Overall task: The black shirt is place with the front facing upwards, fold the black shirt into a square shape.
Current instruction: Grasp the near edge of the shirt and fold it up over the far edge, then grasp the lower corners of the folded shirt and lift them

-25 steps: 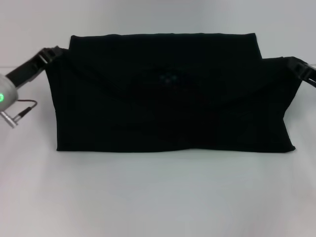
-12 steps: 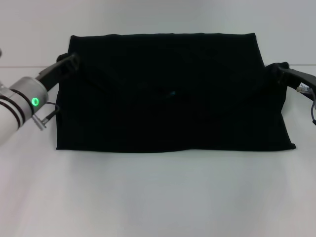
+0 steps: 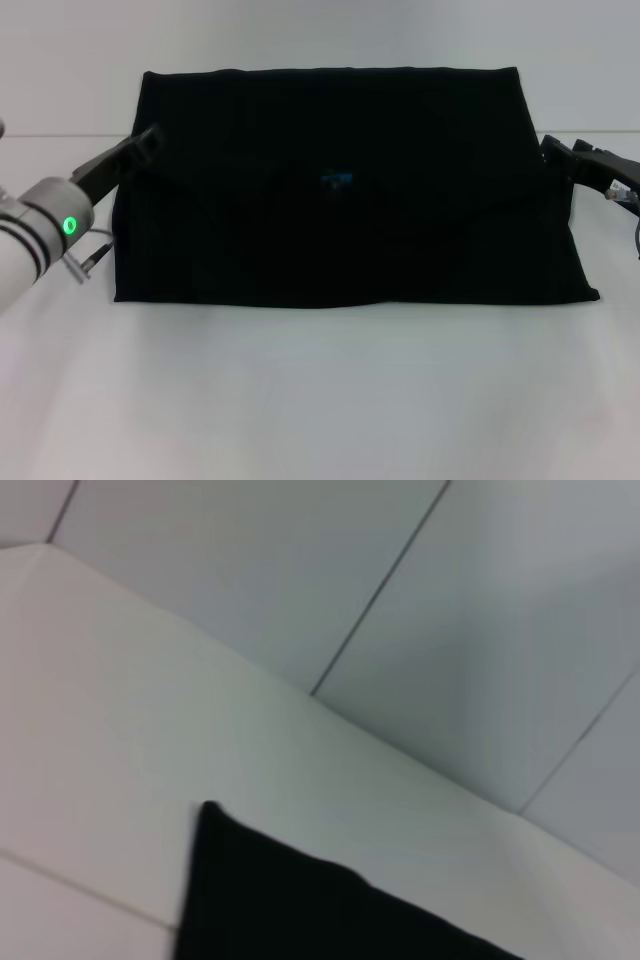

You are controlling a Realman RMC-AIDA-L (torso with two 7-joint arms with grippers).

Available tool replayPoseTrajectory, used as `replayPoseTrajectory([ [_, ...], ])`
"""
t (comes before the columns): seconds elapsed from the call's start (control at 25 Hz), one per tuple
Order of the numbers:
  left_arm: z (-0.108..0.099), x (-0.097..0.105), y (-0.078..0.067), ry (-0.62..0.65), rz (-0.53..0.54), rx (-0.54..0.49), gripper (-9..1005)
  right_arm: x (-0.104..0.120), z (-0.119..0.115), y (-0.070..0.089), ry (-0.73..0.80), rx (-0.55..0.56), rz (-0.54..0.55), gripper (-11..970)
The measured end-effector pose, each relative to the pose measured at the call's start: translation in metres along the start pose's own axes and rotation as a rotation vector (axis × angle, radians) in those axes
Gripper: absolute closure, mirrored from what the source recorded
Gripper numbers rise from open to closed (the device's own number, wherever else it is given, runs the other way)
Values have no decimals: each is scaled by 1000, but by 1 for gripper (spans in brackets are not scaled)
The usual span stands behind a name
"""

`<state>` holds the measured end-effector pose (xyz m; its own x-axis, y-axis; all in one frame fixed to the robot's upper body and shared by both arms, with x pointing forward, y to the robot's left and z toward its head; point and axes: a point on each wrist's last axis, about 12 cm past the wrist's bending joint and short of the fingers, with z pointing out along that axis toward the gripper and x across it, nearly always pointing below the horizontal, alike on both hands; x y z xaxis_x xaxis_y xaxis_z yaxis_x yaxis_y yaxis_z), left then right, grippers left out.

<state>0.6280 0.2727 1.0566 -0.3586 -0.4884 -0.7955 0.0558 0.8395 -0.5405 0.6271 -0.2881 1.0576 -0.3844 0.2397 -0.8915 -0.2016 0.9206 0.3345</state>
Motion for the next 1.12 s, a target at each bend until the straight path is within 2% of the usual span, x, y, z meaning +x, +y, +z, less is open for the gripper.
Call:
replayPoseTrajectory([
  [0.2, -12, 4, 17, 11, -19, -37, 547, 6, -15, -2, -28, -79, 25, 407],
  [0.24, -15, 4, 22, 11, -38, -37, 493, 7, -19, -3, -37, -103, 26, 365],
  [0.32, -24, 2, 30, 15, -76, -4, 386, 8, -28, -2, -52, -175, 16, 316],
  [0.4, -36, -2, 33, 40, -106, 86, 279, 11, -38, 0, -46, -257, -10, 267],
  [0.56, -58, -10, 35, 153, -140, 219, 152, 19, -57, 5, 52, -422, -84, 169],
  [0.64, -65, -12, 36, 232, -139, 247, 88, 25, -65, 8, 121, -502, -127, 173],
  [0.8, -75, -12, 38, 382, -85, 258, 90, 37, -76, 17, 218, -630, -205, 178],
  [1.12, -79, -18, 46, 403, 43, 224, 92, 53, -76, 32, 298, -711, -293, 177],
])
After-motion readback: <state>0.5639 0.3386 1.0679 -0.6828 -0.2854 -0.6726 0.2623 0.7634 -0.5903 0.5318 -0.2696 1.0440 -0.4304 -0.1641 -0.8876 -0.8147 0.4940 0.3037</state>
